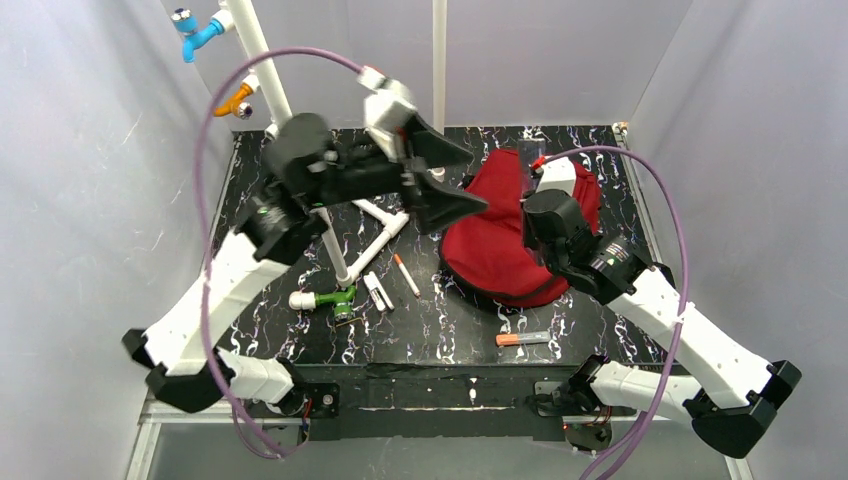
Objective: Pack the student bag
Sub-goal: Place the book in the student bag.
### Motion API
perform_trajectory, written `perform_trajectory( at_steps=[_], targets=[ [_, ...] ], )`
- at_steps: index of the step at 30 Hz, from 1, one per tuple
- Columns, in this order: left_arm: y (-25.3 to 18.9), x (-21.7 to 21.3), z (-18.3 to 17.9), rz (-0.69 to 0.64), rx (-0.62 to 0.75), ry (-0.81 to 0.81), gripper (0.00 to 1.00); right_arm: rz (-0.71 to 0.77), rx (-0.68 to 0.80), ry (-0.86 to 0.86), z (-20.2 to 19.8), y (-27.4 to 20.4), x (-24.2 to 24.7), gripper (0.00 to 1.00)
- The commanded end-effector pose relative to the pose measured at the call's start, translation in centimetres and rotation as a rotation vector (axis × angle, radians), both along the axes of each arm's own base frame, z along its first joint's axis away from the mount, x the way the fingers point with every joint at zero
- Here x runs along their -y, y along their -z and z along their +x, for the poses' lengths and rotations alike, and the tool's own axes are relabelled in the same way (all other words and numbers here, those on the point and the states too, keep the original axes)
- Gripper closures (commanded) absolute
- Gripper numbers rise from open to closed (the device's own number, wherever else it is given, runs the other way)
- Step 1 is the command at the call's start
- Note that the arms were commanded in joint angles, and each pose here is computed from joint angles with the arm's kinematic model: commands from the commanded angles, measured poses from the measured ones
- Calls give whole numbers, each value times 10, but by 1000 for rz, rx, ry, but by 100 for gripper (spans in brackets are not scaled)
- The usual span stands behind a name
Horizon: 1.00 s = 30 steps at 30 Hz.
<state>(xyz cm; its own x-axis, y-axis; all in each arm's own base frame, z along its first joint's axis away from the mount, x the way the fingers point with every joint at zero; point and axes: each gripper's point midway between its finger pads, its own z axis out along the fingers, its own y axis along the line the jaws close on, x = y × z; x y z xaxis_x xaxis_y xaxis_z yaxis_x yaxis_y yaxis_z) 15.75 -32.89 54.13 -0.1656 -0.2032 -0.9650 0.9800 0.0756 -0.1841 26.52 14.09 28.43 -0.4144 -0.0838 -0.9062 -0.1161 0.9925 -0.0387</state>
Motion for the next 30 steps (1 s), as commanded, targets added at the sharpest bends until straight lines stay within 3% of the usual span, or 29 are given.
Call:
perform_trajectory(
  at_steps=[1,5,7,11,16,22,27,30],
  targets=[
    [86,27,48,324,240,-281,2,49,27,199,-15,-29,43,99],
    [158,51,71,490,489,-410,2,65,15,306,-43,-33,81,99],
    [207,61,71,536,575,-367,2,118,61,312,-51,-43,92,99],
    [286,72,64,664,589,-228,3,231,170,362,-69,-69,121,99],
    [363,83,63,800,582,-114,10,280,232,383,-81,-80,138,99],
    [412,97,84,867,638,-150,14,315,242,358,-84,-85,137,99],
    [438,111,83,892,591,-142,14,315,226,353,-87,-81,137,99],
    [449,108,99,953,618,-256,15,332,232,351,-88,-82,138,99]
  ],
)
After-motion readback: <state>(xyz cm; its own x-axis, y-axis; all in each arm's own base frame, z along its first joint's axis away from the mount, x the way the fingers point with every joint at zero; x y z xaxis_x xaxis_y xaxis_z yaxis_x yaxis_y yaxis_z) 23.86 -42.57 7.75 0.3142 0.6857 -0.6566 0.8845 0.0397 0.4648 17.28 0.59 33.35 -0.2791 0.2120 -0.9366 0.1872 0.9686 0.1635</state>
